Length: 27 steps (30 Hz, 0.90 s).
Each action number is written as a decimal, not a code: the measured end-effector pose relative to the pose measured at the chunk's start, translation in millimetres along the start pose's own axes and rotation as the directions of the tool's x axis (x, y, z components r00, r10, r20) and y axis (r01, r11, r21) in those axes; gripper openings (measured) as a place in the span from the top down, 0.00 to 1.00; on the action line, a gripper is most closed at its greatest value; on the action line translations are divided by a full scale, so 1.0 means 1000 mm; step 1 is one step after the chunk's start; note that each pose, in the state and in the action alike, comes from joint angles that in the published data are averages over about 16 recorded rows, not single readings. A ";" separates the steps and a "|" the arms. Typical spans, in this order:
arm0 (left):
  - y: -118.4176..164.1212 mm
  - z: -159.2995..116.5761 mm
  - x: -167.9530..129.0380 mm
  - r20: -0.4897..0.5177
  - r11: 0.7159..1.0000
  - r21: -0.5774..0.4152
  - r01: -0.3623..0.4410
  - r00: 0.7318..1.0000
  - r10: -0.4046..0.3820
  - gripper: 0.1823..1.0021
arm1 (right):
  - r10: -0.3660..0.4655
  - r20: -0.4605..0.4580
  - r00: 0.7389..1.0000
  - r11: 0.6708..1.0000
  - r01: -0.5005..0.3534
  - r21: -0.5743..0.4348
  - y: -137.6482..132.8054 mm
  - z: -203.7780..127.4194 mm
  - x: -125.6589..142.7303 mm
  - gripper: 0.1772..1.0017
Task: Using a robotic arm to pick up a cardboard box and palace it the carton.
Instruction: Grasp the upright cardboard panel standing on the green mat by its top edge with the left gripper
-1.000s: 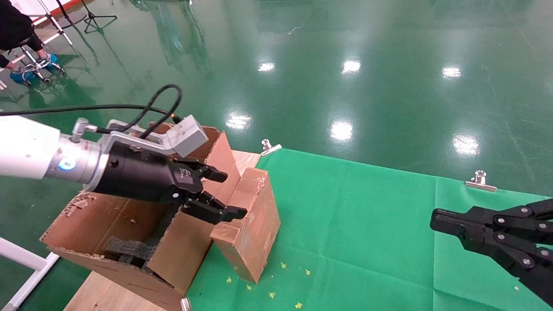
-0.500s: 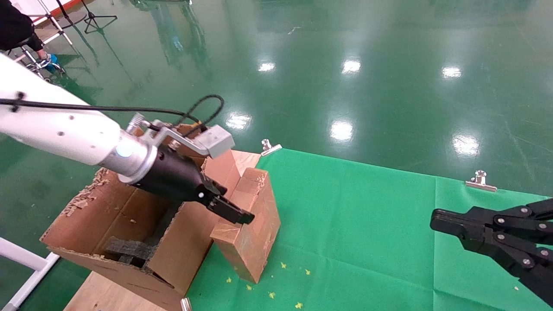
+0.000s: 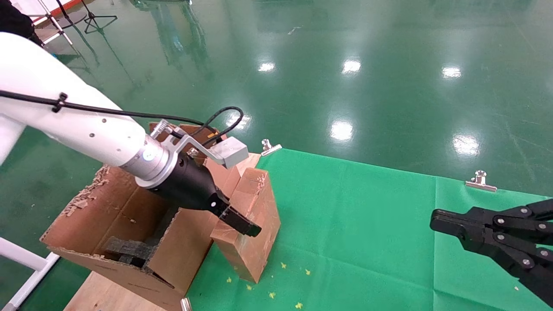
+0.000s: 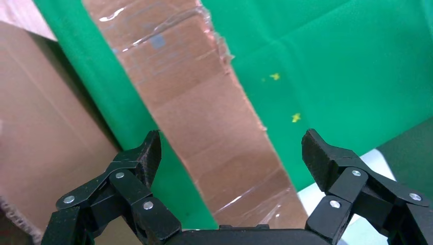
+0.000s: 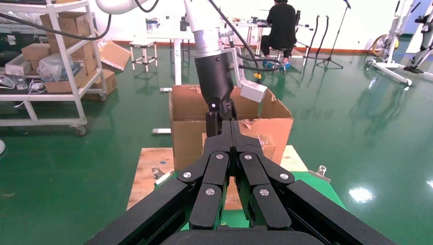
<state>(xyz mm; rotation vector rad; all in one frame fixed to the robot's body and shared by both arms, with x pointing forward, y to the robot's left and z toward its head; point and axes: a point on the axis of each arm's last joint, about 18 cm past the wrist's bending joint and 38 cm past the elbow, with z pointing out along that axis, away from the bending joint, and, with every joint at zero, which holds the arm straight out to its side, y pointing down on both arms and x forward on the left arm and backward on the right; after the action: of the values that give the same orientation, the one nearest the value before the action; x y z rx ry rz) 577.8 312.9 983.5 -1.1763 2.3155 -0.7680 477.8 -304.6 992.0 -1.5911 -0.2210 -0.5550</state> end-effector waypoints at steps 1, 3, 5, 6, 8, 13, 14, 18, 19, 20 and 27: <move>0.000 0.000 0.000 0.002 1.000 -0.003 -0.001 1.000 0.001 0.00 | 0.000 0.000 1.000 1.000 0.000 0.000 0.000 0.000 0.000 0.98; -0.001 0.001 0.001 0.005 1.000 -0.007 -0.002 1.000 0.002 0.00 | 0.000 0.000 1.000 1.000 0.000 0.000 0.000 0.000 0.000 0.98; -0.001 0.001 0.001 0.009 1.000 -0.011 -0.003 1.000 0.003 0.00 | 0.000 0.000 1.000 1.000 0.000 0.000 0.000 0.000 0.000 0.97; -0.001 0.001 0.001 0.010 1.000 -0.012 -0.004 1.000 0.004 0.01 | 0.000 0.000 1.000 1.000 0.000 0.000 0.000 0.000 0.000 0.97; -0.002 0.001 0.001 0.011 1.000 -0.013 -0.004 1.000 0.005 0.01 | 0.000 0.000 1.000 1.000 0.000 0.000 0.000 0.000 0.000 0.96; -0.001 0.001 0.001 0.010 1.000 -0.012 -0.004 1.000 0.004 0.03 | 0.000 0.000 1.000 1.000 0.000 0.000 0.000 0.000 0.000 0.92; -0.001 0.001 0.001 0.010 1.000 -0.011 -0.004 1.000 0.004 0.04 | 0.000 0.000 1.000 1.000 0.000 0.000 0.000 0.000 0.000 0.91; -0.001 0.001 0.001 0.007 1.000 -0.010 -0.002 1.000 0.002 0.08 | 0.000 0.000 1.000 1.000 0.000 0.000 0.000 0.000 0.000 0.86; -0.001 0.001 0.001 0.007 1.000 -0.010 -0.002 1.000 0.002 0.09 | 0.000 0.000 1.000 1.000 0.000 0.000 0.000 0.000 0.000 0.84; -0.001 0.001 0.001 0.006 1.000 -0.010 -0.002 1.000 0.002 0.11 | 0.000 0.000 1.000 1.000 0.000 0.000 0.000 0.000 0.000 0.83; 0.000 0.001 0.001 0.003 1.000 -0.008 0.000 1.000 0.000 0.24 | 0.000 0.000 1.000 1.000 0.000 0.000 0.000 0.000 0.000 0.67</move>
<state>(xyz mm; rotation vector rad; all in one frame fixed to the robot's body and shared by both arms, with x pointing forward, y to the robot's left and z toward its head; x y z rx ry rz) 578.1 311.9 982.8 -1.1803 2.3179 -0.7567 477.8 -304.7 992.0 -1.5910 -0.2207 -0.5551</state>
